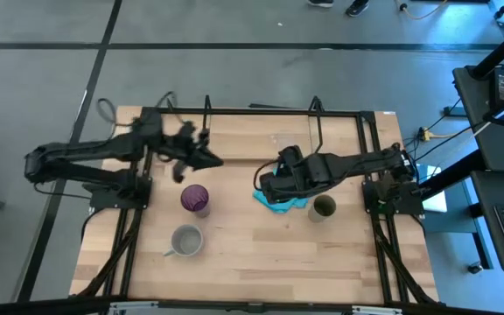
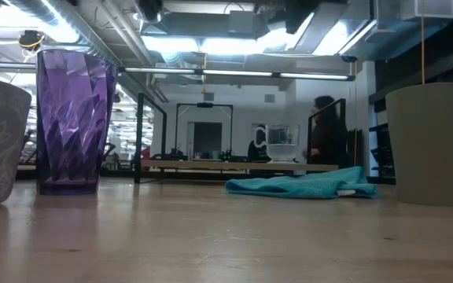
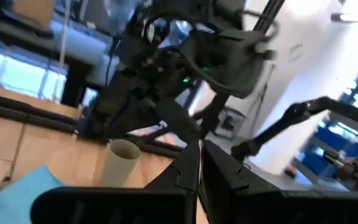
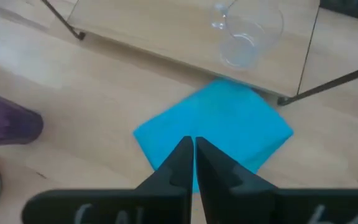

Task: Stack small to large cups/mugs on shelf
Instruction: Put the transparent mug on the shelf

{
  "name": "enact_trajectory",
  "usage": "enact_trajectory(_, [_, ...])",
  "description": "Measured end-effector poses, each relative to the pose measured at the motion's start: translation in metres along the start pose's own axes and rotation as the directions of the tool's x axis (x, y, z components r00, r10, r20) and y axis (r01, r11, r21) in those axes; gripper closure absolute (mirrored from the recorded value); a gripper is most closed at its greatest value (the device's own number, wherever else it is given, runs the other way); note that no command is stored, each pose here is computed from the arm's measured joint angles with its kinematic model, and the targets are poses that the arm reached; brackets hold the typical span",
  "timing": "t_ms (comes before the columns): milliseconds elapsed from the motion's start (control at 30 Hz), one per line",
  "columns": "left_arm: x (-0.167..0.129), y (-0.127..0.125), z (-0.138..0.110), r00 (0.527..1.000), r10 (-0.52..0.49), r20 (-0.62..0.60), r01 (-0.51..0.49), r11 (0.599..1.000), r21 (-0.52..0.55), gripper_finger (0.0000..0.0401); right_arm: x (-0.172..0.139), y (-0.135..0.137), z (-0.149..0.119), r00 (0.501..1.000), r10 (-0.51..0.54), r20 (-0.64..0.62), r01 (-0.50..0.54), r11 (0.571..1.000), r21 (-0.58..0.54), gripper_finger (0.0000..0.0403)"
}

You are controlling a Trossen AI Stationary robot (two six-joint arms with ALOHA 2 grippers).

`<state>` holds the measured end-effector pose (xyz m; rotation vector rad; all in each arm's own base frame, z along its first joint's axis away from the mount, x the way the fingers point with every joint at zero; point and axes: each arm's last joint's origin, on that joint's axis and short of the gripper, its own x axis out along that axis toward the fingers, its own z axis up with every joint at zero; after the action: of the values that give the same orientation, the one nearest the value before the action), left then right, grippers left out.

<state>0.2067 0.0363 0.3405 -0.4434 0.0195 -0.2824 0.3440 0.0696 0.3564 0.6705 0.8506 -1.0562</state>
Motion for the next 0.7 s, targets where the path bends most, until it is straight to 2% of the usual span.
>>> enact_trajectory(67, [0.015,0.014,0.004,0.999,-0.006,-0.045,0.005,1.000,-0.023,0.0390,0.001,-0.001,-0.001,1.000,-0.006,-0.005,0.006,1.000,0.002,0.0382])
enact_trajectory(167, [0.033,0.037,0.007,0.993,0.033,-0.113,-0.040,0.998,-0.055,0.0390,0.003,-0.008,-0.001,1.000,-0.019,-0.012,0.020,0.998,0.057,0.0382])
enact_trajectory(267, [0.043,0.057,0.011,0.980,0.085,-0.181,-0.095,0.994,-0.045,0.0390,-0.002,-0.016,0.002,0.999,0.031,0.013,-0.033,0.984,0.176,0.0382])
enact_trajectory(333, [0.047,0.072,0.010,0.962,0.129,-0.242,-0.138,0.990,-0.022,0.0390,-0.009,-0.021,0.002,0.993,0.091,0.068,-0.105,0.965,0.239,0.0382])
enact_trajectory(433, [0.052,0.095,0.005,0.937,0.178,-0.299,-0.190,0.982,-0.010,0.0390,-0.014,-0.035,-0.007,0.988,0.100,0.117,-0.130,0.947,0.294,0.0382])
enact_trajectory(567, [0.057,0.120,0.002,0.928,0.198,-0.315,-0.213,0.977,-0.014,0.0390,-0.002,-0.059,-0.028,0.993,0.059,0.103,-0.092,0.929,0.357,0.0382])
enact_trajectory(700, [0.064,0.137,0.001,0.923,0.196,-0.332,-0.211,0.978,-0.008,0.0390,0.011,-0.069,-0.045,0.985,0.142,0.102,-0.171,0.891,0.420,0.0382])
